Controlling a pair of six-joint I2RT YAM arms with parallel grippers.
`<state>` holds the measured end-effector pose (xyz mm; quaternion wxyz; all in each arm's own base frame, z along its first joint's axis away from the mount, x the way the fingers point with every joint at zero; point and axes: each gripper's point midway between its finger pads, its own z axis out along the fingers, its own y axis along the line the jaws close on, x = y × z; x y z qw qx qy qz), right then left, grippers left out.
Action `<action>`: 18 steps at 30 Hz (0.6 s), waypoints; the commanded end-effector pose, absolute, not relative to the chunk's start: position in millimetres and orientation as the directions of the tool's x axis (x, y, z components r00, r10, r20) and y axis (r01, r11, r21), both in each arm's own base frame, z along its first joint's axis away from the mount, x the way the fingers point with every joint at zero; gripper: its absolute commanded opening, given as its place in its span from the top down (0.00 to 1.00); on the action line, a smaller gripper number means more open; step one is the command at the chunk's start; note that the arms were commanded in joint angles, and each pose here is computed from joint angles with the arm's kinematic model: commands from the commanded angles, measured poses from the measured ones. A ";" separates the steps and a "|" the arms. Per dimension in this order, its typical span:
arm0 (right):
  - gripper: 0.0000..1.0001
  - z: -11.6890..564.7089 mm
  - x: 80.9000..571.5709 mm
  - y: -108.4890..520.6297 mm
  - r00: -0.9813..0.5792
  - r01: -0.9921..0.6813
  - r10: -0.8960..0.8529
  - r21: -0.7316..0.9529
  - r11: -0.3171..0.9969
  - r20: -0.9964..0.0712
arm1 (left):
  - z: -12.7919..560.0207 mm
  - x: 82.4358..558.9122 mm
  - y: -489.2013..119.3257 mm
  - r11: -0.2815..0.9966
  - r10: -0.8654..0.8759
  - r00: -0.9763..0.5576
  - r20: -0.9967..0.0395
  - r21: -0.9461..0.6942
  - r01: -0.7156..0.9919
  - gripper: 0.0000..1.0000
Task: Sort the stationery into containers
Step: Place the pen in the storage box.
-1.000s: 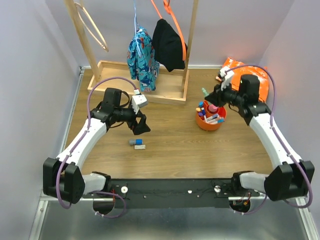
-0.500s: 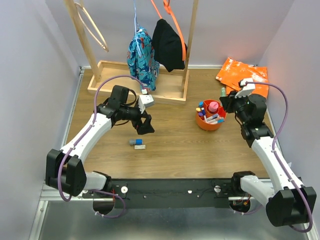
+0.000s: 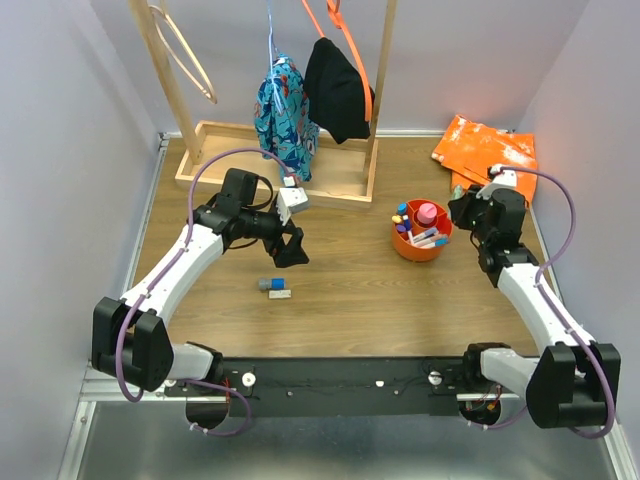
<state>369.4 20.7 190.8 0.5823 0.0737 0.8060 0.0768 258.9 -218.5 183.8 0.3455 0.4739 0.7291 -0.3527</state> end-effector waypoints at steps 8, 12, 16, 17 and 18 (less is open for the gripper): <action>1.00 141.8 375.3 25.0 -0.380 0.055 0.273 0.274 0.960 -0.884 | 179.4 256.7 -214.6 0.311 0.469 -0.309 -0.827 -0.173 0.934 0.01; 0.99 137.4 374.8 25.6 -0.382 0.053 0.275 0.276 0.960 -0.882 | 177.4 256.8 -214.4 0.312 0.472 -0.312 -0.825 -0.174 0.934 0.01; 0.99 132.4 374.8 26.8 -0.385 0.051 0.277 0.280 0.959 -0.880 | 176.7 257.4 -215.5 0.311 0.468 -0.316 -0.826 -0.180 0.933 0.01; 0.99 130.7 374.6 27.1 -0.389 0.050 0.277 0.280 0.959 -0.879 | 177.1 258.8 -215.8 0.313 0.467 -0.315 -0.826 -0.179 0.933 0.01; 0.88 130.5 374.8 27.1 -0.389 0.050 0.279 0.282 0.958 -0.878 | 176.9 259.1 -215.9 0.313 0.467 -0.315 -0.826 -0.179 0.933 0.01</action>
